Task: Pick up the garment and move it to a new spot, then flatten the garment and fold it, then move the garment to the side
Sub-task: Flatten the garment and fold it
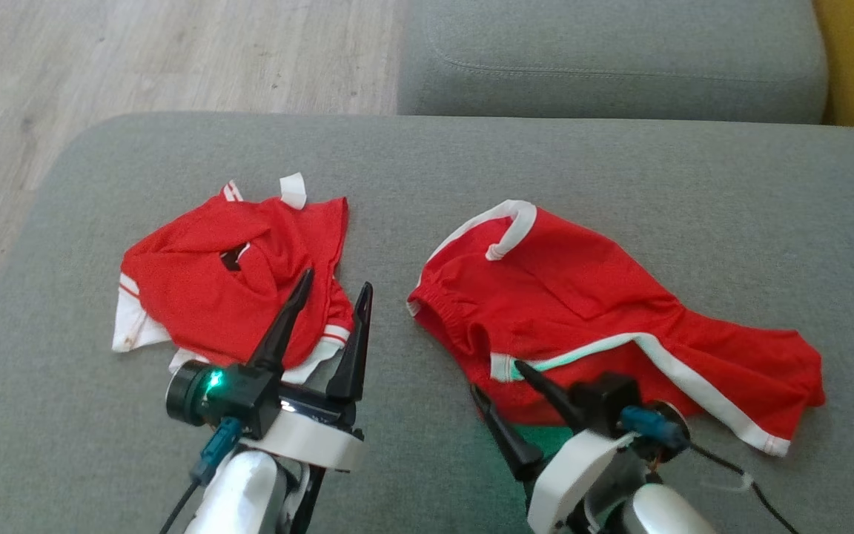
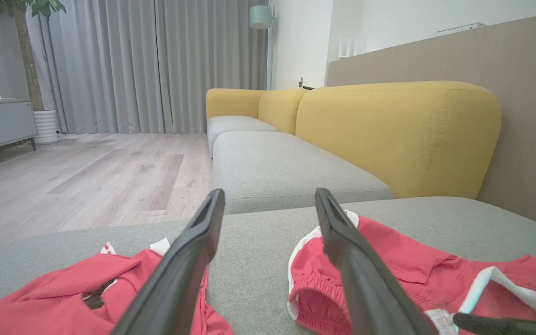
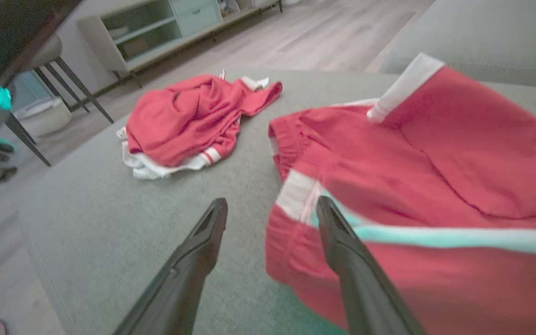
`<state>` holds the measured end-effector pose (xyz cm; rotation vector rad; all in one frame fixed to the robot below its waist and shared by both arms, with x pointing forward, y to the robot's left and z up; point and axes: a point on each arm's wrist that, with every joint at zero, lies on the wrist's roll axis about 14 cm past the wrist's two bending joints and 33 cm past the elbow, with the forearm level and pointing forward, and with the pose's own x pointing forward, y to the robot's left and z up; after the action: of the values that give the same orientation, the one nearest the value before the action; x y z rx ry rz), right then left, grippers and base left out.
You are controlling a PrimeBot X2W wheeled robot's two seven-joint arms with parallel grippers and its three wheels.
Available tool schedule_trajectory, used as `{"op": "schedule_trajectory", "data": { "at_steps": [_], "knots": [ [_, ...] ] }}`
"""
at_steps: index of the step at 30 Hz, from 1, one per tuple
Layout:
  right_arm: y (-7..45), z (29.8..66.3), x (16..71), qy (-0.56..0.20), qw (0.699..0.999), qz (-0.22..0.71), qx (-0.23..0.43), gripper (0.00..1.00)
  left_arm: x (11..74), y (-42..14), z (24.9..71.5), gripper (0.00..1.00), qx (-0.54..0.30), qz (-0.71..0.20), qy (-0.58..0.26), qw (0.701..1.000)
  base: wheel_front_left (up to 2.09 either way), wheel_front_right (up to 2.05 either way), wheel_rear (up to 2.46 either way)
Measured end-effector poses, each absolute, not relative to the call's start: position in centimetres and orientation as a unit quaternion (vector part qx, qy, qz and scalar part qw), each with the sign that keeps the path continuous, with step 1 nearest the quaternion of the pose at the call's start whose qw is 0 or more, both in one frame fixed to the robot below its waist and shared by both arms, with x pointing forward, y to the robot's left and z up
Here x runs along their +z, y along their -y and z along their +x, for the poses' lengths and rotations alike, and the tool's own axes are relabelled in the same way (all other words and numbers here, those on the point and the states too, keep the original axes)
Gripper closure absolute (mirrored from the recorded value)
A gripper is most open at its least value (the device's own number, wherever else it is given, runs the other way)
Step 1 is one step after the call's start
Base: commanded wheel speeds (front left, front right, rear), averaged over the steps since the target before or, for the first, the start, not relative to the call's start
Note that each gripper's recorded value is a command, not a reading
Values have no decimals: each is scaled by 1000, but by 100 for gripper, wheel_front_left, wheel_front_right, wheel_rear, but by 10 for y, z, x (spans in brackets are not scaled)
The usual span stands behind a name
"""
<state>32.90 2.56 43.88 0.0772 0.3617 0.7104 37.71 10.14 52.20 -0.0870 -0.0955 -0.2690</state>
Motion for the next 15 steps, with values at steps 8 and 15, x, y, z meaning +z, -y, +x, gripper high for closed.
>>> {"op": "schedule_trajectory", "data": {
  "at_steps": [8,15],
  "knots": [
    [18,364,492,-68,955,113,266,0,520,-92,377,0,-147,-46,44,987,0,0,0],
    [137,378,502,10,993,66,92,0,517,-82,376,0,-160,-51,40,985,0,0,0]
  ]
}}
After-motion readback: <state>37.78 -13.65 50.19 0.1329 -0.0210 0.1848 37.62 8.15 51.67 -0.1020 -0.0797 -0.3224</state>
